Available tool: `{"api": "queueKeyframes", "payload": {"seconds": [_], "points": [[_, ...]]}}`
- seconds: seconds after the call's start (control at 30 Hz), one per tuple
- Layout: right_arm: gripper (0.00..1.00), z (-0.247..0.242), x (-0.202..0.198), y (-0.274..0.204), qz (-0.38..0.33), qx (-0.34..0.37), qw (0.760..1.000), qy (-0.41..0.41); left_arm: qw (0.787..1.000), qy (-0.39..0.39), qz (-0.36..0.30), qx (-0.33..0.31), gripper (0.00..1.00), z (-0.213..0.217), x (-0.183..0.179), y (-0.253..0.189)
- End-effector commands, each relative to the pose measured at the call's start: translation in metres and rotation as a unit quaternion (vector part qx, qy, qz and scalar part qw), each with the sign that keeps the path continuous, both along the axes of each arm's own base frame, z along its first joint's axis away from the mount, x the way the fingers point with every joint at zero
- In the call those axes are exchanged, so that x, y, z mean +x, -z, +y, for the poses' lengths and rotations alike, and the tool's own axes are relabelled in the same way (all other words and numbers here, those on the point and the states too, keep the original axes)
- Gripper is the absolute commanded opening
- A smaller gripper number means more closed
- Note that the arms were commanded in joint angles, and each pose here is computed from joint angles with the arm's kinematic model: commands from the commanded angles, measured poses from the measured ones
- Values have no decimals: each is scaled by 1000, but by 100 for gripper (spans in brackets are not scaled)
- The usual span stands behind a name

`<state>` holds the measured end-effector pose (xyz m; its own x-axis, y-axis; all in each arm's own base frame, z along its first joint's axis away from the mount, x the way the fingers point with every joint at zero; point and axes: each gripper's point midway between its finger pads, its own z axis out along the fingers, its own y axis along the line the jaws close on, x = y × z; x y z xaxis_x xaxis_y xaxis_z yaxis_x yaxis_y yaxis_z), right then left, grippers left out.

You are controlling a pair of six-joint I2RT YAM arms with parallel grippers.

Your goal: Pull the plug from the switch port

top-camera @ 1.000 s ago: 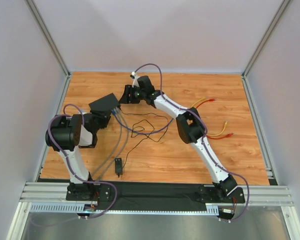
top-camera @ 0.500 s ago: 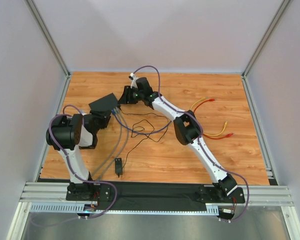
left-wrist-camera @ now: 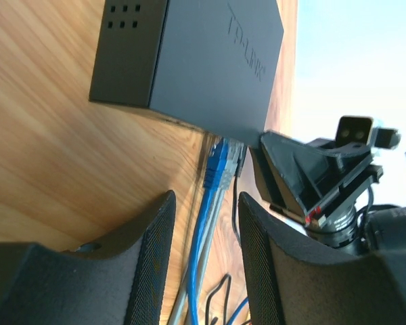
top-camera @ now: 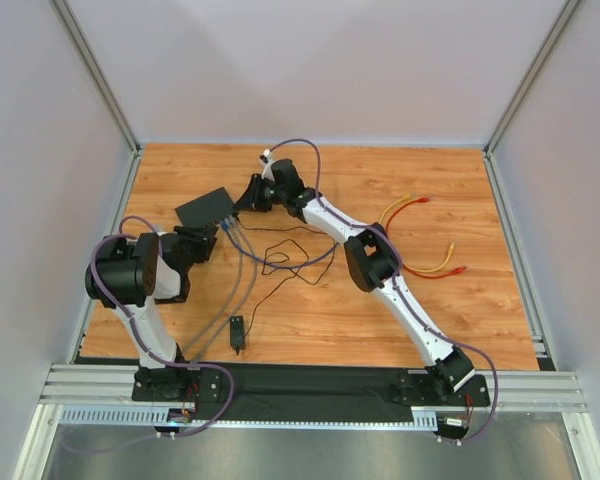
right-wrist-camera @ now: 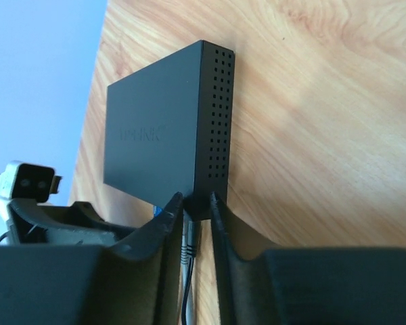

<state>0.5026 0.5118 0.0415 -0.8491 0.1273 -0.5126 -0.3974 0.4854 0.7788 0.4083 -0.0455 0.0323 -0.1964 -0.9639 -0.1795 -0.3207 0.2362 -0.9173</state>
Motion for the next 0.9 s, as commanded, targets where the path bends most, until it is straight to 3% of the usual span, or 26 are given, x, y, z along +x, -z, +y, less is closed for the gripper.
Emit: {"api": "queueKeyframes", "payload": {"seconds": [0.0,0.3,0.87], "points": [[20,9,-26,-1,57,23,998,-28,1000,-1,0,8,51,8,-5,1],[13,10,-62,0,109,23,993,-44,1000,0,-1,6,51,10,-4,5],[15,1,-107,-16,86,1,990,-114,1000,5,6,7,50,15,-4,6]]}}
